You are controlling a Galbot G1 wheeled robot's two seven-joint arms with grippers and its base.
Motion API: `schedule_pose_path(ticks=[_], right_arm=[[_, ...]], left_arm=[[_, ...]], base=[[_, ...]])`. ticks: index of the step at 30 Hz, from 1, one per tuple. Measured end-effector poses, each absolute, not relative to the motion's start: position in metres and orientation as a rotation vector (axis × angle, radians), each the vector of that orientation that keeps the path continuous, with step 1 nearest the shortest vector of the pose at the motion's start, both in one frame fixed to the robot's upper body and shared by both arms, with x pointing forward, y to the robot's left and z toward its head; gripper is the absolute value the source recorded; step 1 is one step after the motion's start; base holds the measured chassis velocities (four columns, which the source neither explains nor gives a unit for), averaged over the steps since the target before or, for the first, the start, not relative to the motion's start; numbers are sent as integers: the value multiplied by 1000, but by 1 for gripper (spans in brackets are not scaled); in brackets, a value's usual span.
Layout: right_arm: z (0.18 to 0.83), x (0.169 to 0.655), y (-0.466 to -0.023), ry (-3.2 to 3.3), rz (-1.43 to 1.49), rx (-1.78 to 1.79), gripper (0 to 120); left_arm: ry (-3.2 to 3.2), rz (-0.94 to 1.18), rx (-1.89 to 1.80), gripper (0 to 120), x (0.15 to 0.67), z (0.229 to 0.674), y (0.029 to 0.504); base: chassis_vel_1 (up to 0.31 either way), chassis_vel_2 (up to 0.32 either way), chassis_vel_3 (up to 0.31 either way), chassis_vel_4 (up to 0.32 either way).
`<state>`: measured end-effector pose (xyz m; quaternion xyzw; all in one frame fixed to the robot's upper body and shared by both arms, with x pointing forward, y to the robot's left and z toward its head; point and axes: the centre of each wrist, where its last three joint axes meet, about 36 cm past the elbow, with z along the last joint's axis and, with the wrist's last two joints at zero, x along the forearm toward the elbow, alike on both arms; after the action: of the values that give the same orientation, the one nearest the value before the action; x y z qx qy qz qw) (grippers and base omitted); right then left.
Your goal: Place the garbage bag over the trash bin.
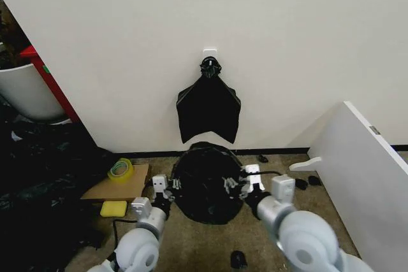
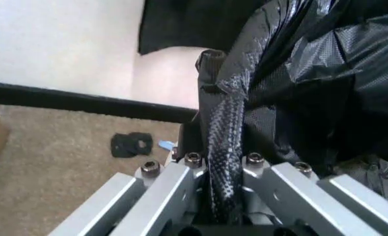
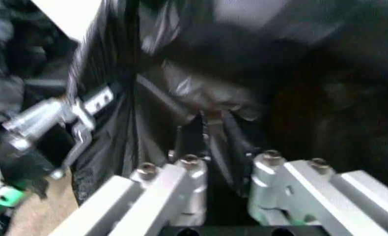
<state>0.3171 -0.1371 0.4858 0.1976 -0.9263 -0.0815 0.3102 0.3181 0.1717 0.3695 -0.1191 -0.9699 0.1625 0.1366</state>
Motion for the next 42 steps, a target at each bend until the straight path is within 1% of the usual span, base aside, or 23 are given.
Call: schedule_pose_path(ticks=[1, 3, 6, 15, 21, 25, 32, 37, 39, 42], right_arm=[[479, 320, -126, -2432, -189, 516, 1], [474, 323, -120, -2425, -169, 508, 0], [461, 334, -102, -2411, -117, 472, 0], [442, 353, -74, -2415, -35, 393, 0], [426, 362, -72, -2414, 22, 341, 0], [415, 373, -79, -2410, 79, 288, 0], [415, 370, -90, -2428, 174, 277, 0], [424, 363, -89, -2439, 150, 312, 0], [434, 354, -81, -2415, 71, 390, 0], [432, 353, -74, -2401, 57, 412, 0]], left_arm=[[-2812, 469, -348, 1, 318, 370, 169], [-2816, 466, -350, 1, 318, 370, 168], [-2840, 425, -375, 1, 317, 370, 168], [-2884, 318, -446, 1, 306, 367, 170], [-2895, 297, -467, 1, 302, 367, 173], [-2901, 281, -473, 1, 301, 369, 177], [-2908, 284, -471, 1, 301, 370, 176], [-2908, 286, -469, 1, 302, 370, 175], [-2905, 293, -475, 1, 300, 370, 174], [-2903, 301, -481, 1, 298, 372, 173]], base=[[0, 0, 0, 0], [0, 0, 0, 0], [0, 0, 0, 0], [0, 0, 0, 0], [0, 0, 0, 0], [0, 0, 0, 0], [0, 0, 0, 0], [0, 0, 0, 0], [0, 0, 0, 0], [0, 0, 0, 0]])
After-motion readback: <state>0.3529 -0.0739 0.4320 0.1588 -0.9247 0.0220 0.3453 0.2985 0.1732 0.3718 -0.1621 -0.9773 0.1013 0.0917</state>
